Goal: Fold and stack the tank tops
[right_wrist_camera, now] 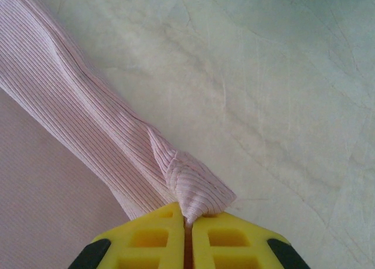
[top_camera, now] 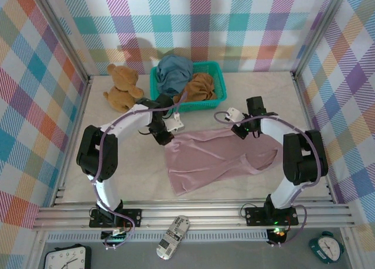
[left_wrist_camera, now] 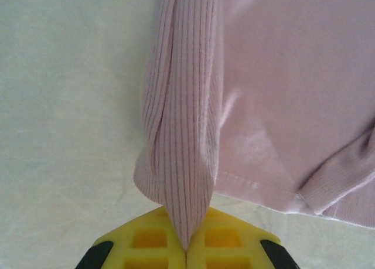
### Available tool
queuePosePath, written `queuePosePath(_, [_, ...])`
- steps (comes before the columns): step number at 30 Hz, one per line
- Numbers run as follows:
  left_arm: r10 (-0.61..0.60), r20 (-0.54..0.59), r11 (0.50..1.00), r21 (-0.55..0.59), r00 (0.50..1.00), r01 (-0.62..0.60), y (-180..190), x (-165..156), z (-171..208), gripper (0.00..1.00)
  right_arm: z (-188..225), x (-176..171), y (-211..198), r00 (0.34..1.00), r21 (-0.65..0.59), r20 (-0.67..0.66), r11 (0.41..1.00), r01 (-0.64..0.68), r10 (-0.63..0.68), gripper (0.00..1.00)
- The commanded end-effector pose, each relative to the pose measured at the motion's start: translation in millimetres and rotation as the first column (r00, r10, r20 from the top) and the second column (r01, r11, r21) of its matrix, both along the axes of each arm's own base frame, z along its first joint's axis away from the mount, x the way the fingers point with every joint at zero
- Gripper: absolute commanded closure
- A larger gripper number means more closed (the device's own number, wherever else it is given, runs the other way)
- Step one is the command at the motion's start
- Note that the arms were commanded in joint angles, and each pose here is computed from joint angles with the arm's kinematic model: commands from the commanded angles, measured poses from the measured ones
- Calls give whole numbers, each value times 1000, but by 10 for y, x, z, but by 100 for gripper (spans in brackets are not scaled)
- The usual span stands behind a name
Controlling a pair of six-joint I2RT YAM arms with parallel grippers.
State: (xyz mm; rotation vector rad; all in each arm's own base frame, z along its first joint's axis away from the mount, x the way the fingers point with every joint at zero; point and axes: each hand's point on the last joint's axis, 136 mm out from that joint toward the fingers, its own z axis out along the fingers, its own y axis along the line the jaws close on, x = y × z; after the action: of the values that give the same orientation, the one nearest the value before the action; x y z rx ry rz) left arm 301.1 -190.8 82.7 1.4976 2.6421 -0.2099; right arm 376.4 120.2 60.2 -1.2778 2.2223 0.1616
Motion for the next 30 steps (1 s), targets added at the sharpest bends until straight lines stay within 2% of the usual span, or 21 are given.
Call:
queuePosePath(1, [1, -15, 999, 43, 1000, 0, 86, -197, 88, 99, 78, -94, -38, 1000, 12, 13, 1000, 24, -25, 89])
queuePosePath(10, [-26, -53, 995, 100, 998, 31, 148, -522, -68, 99, 12, -475, -105, 996, 36, -57, 997, 69, -67, 87])
queuePosePath(13, [-36, -71, 993, 108, 997, 44, 129, -617, -142, 98, -134, -667, -145, 991, 3, -118, 998, 62, -61, 84])
queuePosePath(19, [-43, -103, 989, 134, 994, 57, 121, -733, -279, 94, -279, -858, -175, 988, -40, -146, 999, 35, -41, 79])
queuePosePath(26, [-8, -134, 995, 97, 991, 21, 56, -868, -177, 67, -253, -1027, -231, 981, -73, -185, 997, 38, -51, 75])
queuePosePath(30, [45, -145, 998, 43, 988, -39, 5, -952, 39, 52, -164, -1097, -279, 979, -85, -186, 994, 64, -79, 67])
